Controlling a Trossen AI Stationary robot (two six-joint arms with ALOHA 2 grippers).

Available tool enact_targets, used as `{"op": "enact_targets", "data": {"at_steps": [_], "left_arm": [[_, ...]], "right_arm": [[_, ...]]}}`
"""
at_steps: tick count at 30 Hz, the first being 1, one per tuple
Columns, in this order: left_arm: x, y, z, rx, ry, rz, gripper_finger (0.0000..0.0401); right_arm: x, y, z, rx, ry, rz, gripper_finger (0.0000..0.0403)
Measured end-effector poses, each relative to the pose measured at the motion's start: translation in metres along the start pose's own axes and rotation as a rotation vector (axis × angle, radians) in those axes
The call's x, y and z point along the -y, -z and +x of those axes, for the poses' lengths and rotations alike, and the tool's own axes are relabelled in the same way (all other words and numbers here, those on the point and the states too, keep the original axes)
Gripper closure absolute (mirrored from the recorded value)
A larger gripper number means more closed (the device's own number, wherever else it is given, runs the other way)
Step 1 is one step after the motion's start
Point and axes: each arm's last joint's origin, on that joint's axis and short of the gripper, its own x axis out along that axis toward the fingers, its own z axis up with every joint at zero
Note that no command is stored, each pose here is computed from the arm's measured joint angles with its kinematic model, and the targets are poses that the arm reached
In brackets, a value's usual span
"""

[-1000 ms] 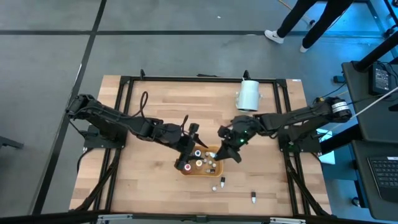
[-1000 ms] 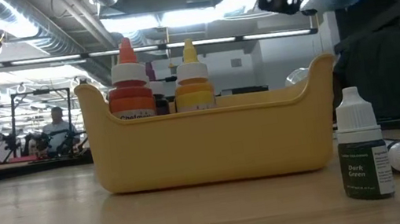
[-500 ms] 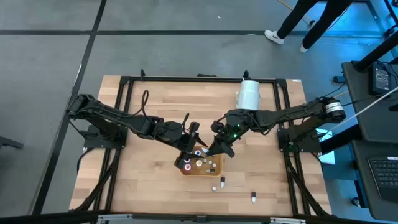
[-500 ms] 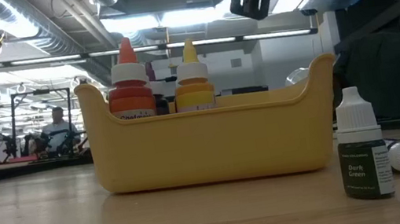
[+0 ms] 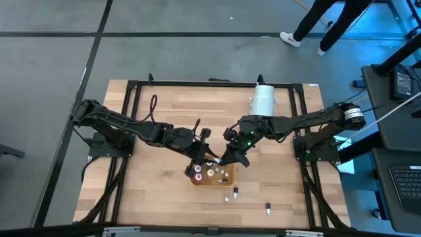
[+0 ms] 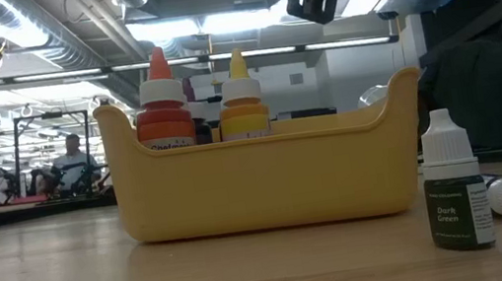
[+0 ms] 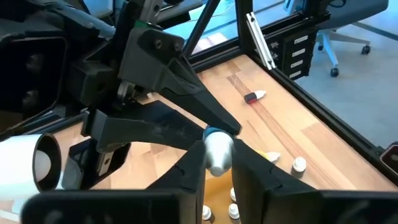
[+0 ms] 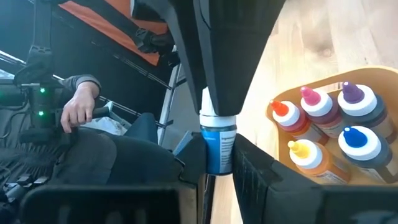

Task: Pick & Place food coloring
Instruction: Put the small blue food coloring bottle in the yellow bin

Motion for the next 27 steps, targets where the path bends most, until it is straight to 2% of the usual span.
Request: {"op": "enact_targets", "data": {"at_steps": [4, 9, 13, 17, 20, 25, 27], "left_arm": [[0.000, 0.000, 0.000, -0.001, 0.001, 0.001, 0.0352], [0.000, 0.000, 0.000, -0.002, -0.004, 0.000, 0.0347], [0.000, 0.001, 0.000, -0.007, -0.010, -0.001, 0.0349], [0.000, 0.002, 0.000, -0.024, -0.027, -0.034, 0.0350], [0.000, 0.004, 0.000, -0.044, -0.023, -0.071, 0.0350], [0.000, 0.004, -0.002, -0.090, -0.017, -0.117, 0.0350], [-0.001, -0.001, -0.004, -0.108, -0.025, -0.127, 0.0351]], "right_arm": [[0.000, 0.000, 0.000, -0.005, -0.004, -0.026, 0.0328], [0.000, 0.000, 0.000, -0.011, -0.016, -0.095, 0.0293], [0.000, 0.000, -0.001, -0.015, -0.017, -0.125, 0.0245], [0.007, 0.002, -0.008, -0.063, 0.029, -0.109, 0.0192], [0.007, 0.003, -0.023, -0.061, 0.134, -0.089, 0.0167], [-0.002, 0.013, -0.058, -0.002, 0.481, -0.081, 0.0150], [-0.008, 0.016, -0.069, 0.025, 0.565, -0.084, 0.0150]]}}
